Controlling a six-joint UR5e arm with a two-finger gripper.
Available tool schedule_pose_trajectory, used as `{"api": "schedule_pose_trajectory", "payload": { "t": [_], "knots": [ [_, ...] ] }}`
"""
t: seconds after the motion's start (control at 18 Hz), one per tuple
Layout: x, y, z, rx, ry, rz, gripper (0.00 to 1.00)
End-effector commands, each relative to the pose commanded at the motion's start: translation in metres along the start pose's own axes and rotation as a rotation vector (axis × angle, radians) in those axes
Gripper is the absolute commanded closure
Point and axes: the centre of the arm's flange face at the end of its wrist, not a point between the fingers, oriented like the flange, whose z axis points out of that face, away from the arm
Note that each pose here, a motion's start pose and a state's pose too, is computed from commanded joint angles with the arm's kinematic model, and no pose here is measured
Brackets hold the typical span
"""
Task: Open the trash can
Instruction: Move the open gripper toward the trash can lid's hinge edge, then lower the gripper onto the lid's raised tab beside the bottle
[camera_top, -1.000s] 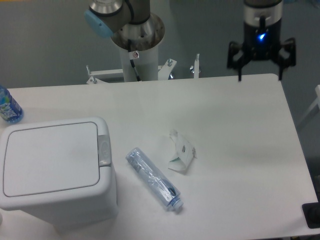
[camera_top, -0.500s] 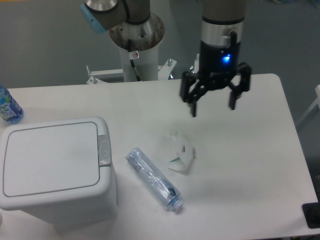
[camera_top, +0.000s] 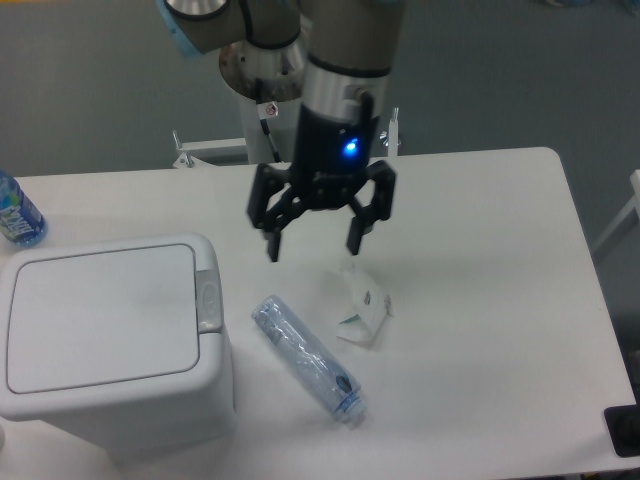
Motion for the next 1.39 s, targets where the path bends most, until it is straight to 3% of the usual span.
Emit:
{"api": "schedule_pose_trajectory", "payload": {
  "t": [0.5,1.39],
  "knots": [
    [0.010,-0.002,0.020,0.016,0.005,0.050,0.00],
    [0.009,0.010,0.045,-0.028,0.009,0.045,0.00]
  ]
}}
